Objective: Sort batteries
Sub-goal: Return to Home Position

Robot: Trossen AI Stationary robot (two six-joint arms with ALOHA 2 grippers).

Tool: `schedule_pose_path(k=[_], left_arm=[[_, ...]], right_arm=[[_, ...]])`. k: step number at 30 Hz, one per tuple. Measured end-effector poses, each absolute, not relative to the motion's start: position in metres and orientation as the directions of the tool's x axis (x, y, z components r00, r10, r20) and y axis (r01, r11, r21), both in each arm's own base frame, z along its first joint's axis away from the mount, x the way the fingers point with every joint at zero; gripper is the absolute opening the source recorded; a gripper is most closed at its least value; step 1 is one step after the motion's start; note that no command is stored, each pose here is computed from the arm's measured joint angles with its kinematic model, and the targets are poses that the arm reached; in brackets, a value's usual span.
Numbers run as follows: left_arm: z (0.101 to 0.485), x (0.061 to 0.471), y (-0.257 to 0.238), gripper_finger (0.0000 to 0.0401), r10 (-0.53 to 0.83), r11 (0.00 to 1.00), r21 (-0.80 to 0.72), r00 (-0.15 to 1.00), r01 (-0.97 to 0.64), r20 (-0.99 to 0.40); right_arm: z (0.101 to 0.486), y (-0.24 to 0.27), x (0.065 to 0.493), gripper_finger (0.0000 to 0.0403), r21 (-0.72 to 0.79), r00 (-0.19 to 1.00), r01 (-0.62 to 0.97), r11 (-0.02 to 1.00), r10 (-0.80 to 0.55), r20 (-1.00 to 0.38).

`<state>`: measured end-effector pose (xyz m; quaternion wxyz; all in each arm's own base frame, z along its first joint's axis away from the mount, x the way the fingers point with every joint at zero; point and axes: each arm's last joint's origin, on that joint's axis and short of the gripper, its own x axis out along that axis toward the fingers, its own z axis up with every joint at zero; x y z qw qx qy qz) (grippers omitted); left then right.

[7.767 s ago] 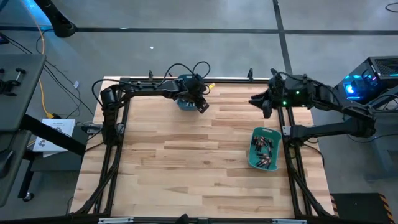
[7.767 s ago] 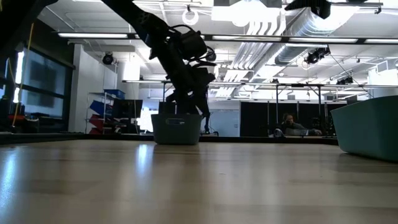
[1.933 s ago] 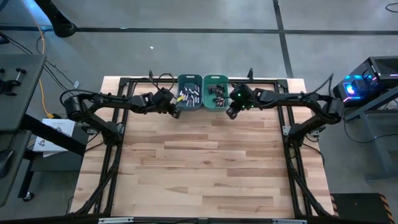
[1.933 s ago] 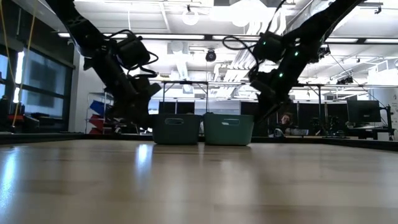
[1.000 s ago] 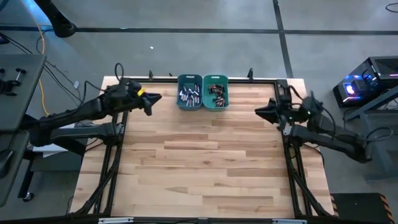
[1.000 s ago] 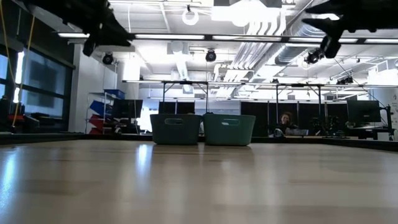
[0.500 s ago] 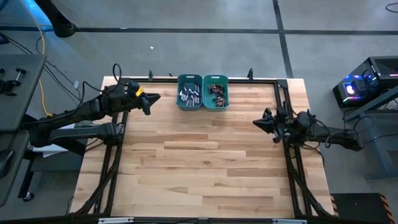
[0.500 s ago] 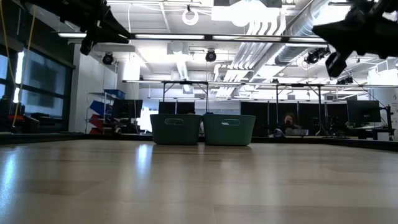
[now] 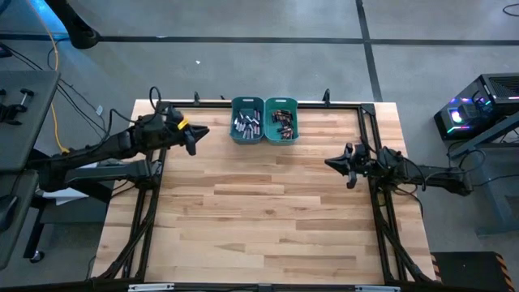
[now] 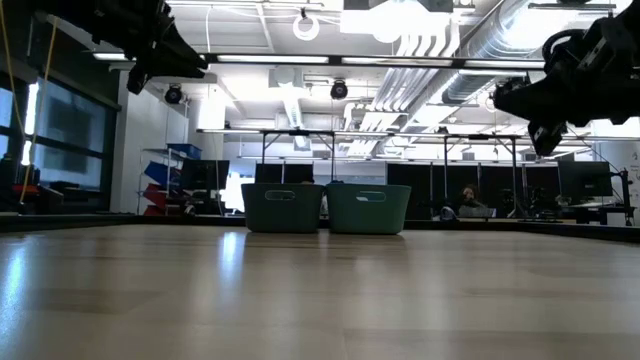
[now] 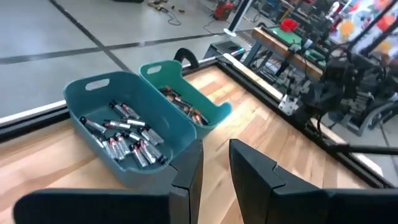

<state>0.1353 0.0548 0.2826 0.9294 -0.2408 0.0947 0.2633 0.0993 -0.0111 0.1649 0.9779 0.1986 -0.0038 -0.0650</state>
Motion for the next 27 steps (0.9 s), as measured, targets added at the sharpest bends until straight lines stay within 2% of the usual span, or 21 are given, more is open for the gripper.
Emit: schedule_pose_path(k=[5, 15, 20, 25, 27], left_arm=[[0.264, 0.129, 0.048, 0.0069, 0.419, 0.772, -0.401, 0.869, -0.493, -0.262], [0.216, 0.112, 0.035, 0.0066, 0.408, 0.785, -0.478, 0.909, -0.394, -0.079], [0.203, 0.105, 0.029, 0.0043, 0.441, 0.813, -0.431, 0.898, -0.391, 0.017], [0.184, 0.103, 0.022, 0.0016, 0.391, 0.857, -0.405, 0.914, -0.319, 0.108], [0.177, 0.103, 0.021, 0.0007, 0.389, 0.862, -0.387, 0.917, -0.327, 0.09]], right_arm=[[0.164, -0.011, 0.1, 0.0, 0.367, 0.992, 0.127, 0.922, -0.126, -0.026], [0.164, -0.011, 0.1, 0.0, 0.374, 0.992, 0.123, 0.919, -0.122, -0.027], [0.164, -0.011, 0.1, 0.0, 0.374, 0.992, 0.123, 0.919, -0.122, -0.027], [0.164, -0.011, 0.1, 0.0, 0.374, 0.992, 0.123, 0.919, -0.122, -0.027], [0.164, -0.011, 0.1, 0.0, 0.373, 0.992, 0.123, 0.919, -0.122, -0.027]])
